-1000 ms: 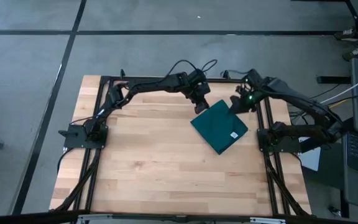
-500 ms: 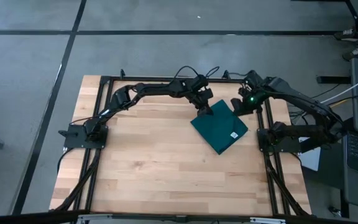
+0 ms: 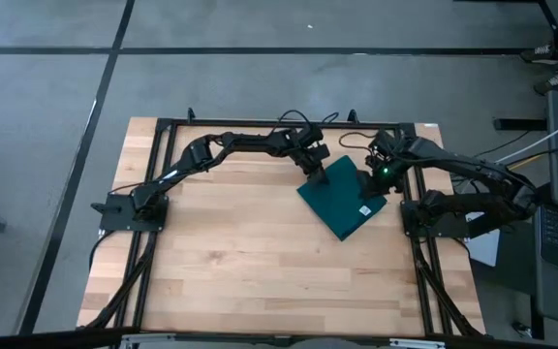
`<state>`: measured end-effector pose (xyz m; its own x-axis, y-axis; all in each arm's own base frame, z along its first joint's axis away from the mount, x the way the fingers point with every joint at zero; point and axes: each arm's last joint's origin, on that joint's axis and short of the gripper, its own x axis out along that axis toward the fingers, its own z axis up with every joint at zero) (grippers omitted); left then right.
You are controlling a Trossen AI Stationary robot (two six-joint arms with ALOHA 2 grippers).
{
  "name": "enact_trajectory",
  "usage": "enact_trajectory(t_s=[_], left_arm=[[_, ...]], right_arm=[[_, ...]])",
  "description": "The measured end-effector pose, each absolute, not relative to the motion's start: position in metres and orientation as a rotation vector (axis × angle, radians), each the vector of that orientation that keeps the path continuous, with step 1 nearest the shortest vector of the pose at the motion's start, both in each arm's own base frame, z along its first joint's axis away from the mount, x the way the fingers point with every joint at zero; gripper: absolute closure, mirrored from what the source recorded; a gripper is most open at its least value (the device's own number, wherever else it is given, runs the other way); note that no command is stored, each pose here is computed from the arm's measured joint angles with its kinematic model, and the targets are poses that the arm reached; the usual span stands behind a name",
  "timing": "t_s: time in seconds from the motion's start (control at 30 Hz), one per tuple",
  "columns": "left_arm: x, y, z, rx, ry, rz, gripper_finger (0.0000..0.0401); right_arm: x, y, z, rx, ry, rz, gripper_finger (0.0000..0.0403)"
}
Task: Fold microfiber towels
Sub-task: Fold the black towel on the table
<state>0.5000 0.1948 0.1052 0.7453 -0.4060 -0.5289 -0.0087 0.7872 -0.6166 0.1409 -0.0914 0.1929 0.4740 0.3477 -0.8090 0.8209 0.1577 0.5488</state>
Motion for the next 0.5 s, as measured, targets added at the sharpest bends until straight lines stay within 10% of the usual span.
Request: enact_trajectory(t_s=[0.5], left_arm=[[0.502, 0.197, 0.104, -0.651, 0.683, -0.226, 0.0343]], right_arm=[[0.139, -0.088, 0.150, 1.526, 0.968, -0.510, 0.0262]])
